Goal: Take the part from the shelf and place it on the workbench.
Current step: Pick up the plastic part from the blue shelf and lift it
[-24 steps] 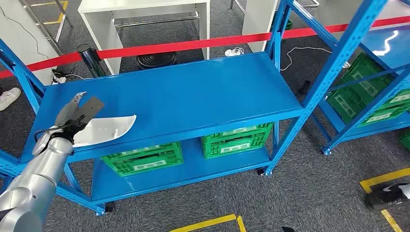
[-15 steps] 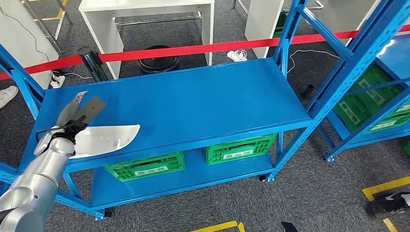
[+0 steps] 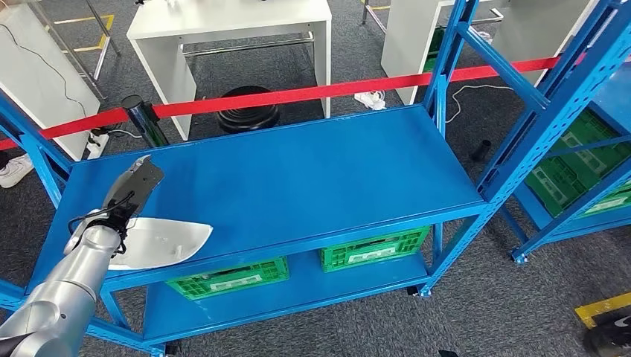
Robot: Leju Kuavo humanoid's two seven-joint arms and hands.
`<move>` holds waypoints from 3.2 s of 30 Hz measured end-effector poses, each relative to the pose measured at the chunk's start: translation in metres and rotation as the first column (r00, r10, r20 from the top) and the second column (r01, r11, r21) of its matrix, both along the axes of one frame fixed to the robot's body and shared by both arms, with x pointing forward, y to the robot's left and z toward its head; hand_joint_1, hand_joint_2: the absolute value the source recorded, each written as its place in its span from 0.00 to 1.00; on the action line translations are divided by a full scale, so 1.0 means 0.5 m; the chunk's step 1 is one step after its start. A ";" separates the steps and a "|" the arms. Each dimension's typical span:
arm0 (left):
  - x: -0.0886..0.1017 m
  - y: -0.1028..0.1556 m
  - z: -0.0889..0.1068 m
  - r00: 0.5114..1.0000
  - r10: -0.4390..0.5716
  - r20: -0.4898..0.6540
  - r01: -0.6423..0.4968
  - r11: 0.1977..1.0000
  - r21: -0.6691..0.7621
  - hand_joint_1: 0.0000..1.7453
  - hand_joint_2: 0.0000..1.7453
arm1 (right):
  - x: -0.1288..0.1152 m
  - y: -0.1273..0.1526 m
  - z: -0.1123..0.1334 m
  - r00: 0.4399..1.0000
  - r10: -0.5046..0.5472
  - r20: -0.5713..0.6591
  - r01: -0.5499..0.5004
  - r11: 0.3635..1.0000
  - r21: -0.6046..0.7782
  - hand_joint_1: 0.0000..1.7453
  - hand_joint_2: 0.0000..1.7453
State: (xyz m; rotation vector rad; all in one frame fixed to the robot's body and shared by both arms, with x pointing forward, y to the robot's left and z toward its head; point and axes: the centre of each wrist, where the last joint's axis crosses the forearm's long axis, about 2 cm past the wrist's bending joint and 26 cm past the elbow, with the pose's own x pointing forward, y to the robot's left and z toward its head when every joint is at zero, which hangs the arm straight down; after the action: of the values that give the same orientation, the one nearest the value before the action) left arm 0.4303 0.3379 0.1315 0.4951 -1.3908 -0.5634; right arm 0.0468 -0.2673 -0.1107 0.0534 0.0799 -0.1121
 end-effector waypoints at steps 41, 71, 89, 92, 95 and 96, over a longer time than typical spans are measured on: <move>0.000 0.095 0.120 0.961 0.026 0.275 -0.021 1.000 -0.022 0.00 0.00 | -0.005 -0.004 -0.001 0.997 -0.077 0.007 0.077 0.997 -0.013 0.00 0.00; -0.223 0.028 0.087 0.985 -0.152 0.083 0.104 0.903 0.417 0.00 1.00 | -0.019 0.008 -0.002 0.991 -0.136 -0.011 0.136 0.991 -0.007 0.00 0.00; -0.234 -0.014 0.098 0.969 -0.244 -0.036 0.233 0.860 0.454 0.00 1.00 | -0.010 0.007 -0.001 0.989 -0.147 -0.005 0.147 0.989 -0.013 0.00 0.00; -0.228 -0.017 0.092 0.972 -0.227 -0.059 0.228 0.855 0.466 0.00 1.00 | -0.010 0.007 -0.001 0.989 -0.145 -0.004 0.145 0.989 -0.013 0.00 0.00; -0.217 -0.019 0.082 0.975 -0.207 -0.083 0.222 0.852 0.474 0.00 1.00 | -0.009 0.007 -0.001 0.990 -0.143 -0.004 0.143 0.990 -0.013 0.00 0.00; -0.213 -0.019 0.078 0.975 -0.202 -0.091 0.221 0.852 0.474 0.00 1.00 | -0.009 0.007 -0.001 0.990 -0.142 -0.004 0.142 0.990 -0.013 0.00 0.00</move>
State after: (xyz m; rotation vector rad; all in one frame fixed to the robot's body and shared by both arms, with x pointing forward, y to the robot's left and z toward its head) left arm 0.3238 0.3284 0.1707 0.7300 -1.2711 -1.1113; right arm 0.0422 -0.2636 -0.1111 0.0458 0.0800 -0.2548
